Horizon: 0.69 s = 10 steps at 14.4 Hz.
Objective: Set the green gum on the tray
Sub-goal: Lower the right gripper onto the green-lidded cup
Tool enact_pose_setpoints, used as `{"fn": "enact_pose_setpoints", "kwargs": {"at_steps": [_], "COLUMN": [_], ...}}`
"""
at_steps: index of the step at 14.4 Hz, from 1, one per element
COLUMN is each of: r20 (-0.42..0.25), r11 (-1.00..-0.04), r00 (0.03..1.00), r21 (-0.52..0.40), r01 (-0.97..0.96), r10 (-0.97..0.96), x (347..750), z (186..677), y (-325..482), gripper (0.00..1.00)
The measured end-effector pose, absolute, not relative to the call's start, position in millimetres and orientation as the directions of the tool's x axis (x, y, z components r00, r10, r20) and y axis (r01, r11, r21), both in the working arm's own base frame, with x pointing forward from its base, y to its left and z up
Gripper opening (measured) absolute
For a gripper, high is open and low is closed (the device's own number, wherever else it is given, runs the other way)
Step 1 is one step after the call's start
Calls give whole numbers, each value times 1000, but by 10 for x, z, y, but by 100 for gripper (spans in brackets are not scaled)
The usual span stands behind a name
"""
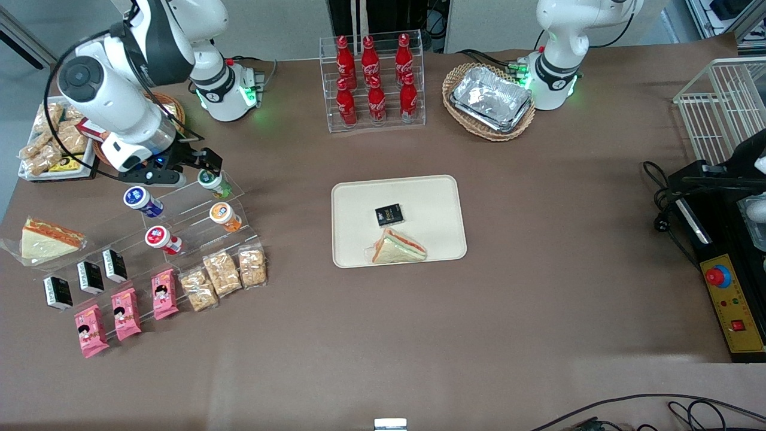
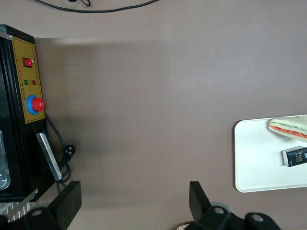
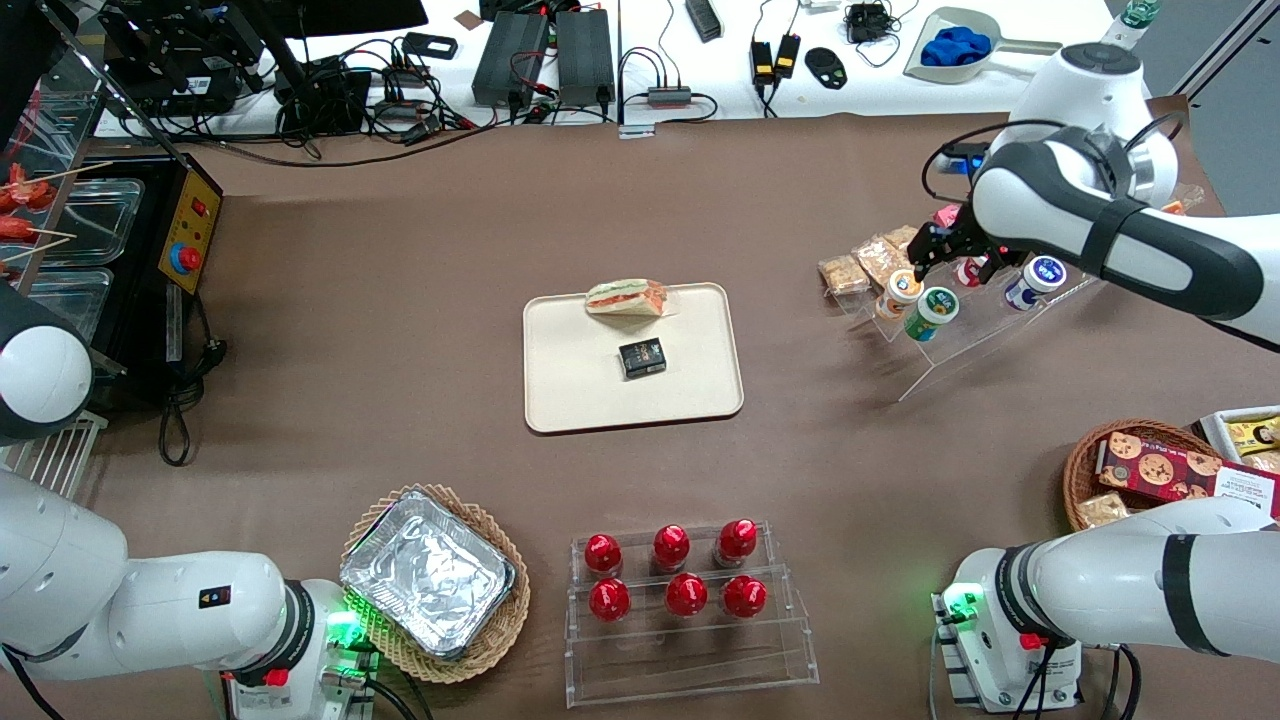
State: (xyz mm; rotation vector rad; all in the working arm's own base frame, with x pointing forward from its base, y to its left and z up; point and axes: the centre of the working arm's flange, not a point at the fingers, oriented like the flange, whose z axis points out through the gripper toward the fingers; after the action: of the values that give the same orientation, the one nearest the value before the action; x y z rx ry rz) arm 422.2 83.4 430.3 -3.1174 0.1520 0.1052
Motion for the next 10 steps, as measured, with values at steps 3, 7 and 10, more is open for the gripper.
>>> {"fn": "enact_pose_setpoints", "kwargs": {"at_steps": [3, 7, 10], "r20": [-71, -91, -103], "r11": [-995, -994, -994], "r00": [993, 990, 989], "r21": [-14, -7, -3], "r01": [-101, -106, -106], "r10": [-100, -105, -105], "x": [4225, 4220, 4205], "z": [4140, 3989, 3927], "y": [826, 806, 804], "gripper": [100, 100, 100]}}
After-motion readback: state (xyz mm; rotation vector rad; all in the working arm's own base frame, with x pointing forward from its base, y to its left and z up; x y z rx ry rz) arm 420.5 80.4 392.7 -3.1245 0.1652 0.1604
